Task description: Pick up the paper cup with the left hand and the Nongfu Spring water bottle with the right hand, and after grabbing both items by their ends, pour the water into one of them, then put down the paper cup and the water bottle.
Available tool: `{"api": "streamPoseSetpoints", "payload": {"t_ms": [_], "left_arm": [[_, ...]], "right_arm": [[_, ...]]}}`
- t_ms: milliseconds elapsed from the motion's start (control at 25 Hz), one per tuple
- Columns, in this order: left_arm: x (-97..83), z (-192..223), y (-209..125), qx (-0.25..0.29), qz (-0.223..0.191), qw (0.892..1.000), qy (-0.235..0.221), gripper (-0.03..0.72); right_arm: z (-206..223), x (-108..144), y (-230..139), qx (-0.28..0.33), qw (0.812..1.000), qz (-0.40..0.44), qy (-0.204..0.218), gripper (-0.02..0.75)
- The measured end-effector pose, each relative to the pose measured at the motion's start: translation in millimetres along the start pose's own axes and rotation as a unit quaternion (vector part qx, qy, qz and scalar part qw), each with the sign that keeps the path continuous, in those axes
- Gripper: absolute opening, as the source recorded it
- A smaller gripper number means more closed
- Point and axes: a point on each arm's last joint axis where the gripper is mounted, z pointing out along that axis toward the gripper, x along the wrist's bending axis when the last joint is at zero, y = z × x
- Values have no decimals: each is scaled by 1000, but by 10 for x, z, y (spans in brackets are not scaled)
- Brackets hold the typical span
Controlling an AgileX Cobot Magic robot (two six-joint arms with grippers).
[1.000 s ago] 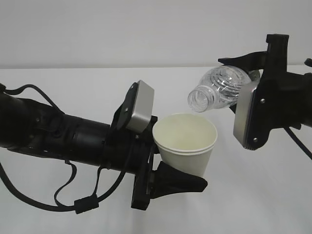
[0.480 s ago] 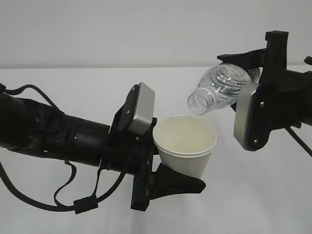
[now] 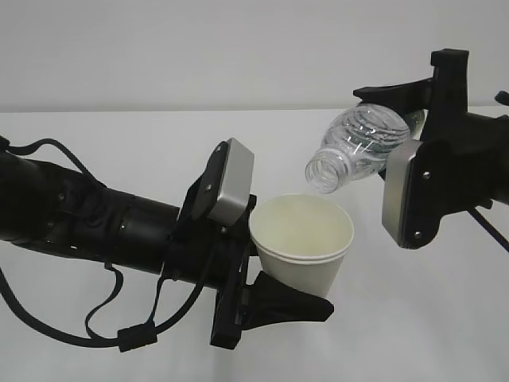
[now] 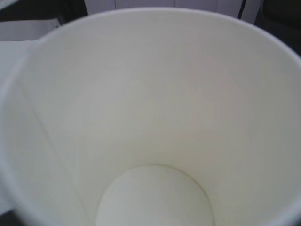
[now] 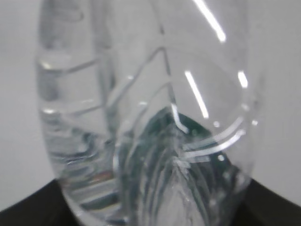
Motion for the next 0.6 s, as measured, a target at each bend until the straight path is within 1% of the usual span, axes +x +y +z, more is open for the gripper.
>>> {"api": "streamPoseSetpoints", "payload": {"t_ms": [600], "left_arm": [[-1,0,-1,1,-2,1000,-1,456]], "right_arm": [[8,-31,-2,-1,1000,-26,-6,469]]}}
